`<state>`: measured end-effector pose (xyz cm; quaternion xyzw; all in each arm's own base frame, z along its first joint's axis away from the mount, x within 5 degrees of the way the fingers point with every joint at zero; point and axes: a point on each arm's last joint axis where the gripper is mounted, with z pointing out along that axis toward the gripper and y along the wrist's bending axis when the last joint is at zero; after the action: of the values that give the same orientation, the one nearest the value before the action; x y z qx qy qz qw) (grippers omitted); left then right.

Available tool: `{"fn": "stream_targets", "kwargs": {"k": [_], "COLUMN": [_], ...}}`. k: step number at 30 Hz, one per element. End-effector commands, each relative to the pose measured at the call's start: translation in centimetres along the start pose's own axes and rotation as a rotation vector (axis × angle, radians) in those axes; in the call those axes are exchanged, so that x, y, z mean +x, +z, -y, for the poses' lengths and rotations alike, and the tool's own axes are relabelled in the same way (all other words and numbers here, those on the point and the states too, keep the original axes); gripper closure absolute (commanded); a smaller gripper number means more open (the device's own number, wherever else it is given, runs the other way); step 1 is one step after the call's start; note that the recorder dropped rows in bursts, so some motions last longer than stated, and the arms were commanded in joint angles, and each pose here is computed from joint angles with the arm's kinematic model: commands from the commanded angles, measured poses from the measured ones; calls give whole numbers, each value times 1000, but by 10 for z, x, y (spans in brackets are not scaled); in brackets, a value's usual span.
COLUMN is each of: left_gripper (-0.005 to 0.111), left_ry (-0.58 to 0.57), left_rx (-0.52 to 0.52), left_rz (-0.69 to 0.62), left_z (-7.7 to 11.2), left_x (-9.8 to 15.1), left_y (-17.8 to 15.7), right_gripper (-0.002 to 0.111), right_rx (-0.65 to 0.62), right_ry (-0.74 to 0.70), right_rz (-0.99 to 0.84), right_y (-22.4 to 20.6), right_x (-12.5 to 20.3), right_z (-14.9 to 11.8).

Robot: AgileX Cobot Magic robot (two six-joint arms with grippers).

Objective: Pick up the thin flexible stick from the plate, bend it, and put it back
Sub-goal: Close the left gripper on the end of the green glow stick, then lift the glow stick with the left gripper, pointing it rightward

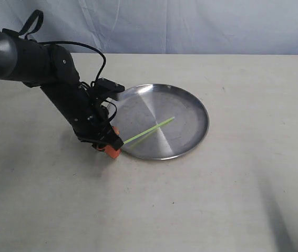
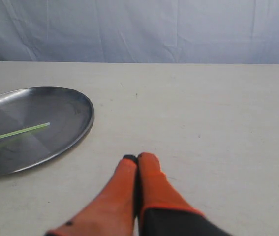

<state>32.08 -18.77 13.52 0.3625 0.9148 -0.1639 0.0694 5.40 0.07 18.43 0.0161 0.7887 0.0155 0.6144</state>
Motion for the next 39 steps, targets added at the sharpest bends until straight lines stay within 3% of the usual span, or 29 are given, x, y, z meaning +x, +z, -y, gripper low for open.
{"fn": "stream_targets", "kwargs": {"k": [1, 24, 27, 34, 39], "left_gripper": [57, 59, 67, 105, 107], "left_ry": [1, 17, 17, 20, 22], "left_rx": [-9, -17, -13, 6, 19], "left_rz": [24, 17, 12, 1, -13], "left_z": [2, 4, 5, 6, 8], "left_x": [-4, -6, -5, -8, -8], "left_y": [1, 13, 13, 10, 9], "right_gripper": [108, 108, 108, 108, 108], "right_rx": [-3, -3, -3, -2, -1], "right_ry": [-10, -10, -10, -14, -16], "right_rz": [10, 8, 8, 10, 10], "right_y": [0, 0, 0, 0, 0], "right_x": [0, 1, 1, 0, 0], "right_z": [0, 0, 0, 0, 0]}}
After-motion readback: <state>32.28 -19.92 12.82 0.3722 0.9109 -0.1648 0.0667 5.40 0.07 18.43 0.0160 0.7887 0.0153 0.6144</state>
